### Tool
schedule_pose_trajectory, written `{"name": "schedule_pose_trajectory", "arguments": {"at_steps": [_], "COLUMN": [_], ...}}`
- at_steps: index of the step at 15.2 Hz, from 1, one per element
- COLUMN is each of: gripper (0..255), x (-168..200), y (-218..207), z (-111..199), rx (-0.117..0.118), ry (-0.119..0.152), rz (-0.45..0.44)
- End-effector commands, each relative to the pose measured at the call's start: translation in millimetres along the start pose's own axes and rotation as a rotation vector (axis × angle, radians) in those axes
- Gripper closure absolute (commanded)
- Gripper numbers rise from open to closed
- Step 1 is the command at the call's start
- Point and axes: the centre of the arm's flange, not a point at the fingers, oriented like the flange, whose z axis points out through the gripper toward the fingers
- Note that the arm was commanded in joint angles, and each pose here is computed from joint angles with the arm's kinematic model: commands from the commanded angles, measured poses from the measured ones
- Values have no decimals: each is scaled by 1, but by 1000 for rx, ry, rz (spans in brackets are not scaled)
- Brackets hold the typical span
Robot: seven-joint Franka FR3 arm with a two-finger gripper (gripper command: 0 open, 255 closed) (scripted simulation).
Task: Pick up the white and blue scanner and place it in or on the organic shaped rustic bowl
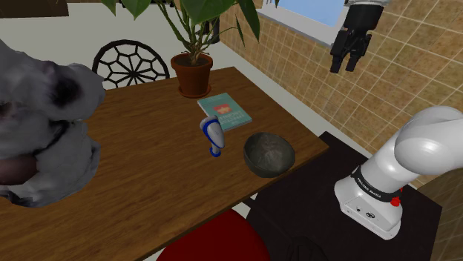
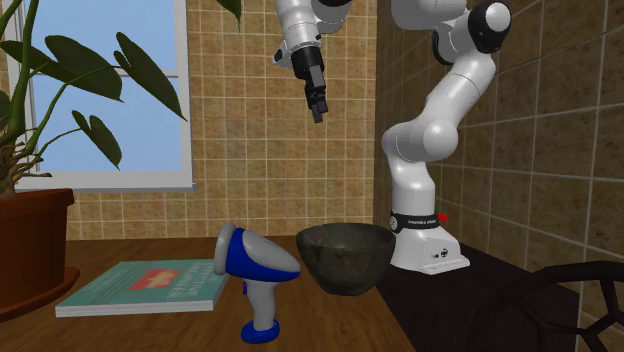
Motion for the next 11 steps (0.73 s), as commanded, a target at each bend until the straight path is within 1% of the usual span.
{"name": "schedule_pose_trajectory", "arguments": {"at_steps": [1, 11], "gripper": [0, 0], "x": [0, 23], "y": [0, -120], "z": [0, 60], "rx": [0, -60], "ry": [0, 130], "rz": [0, 44]}}
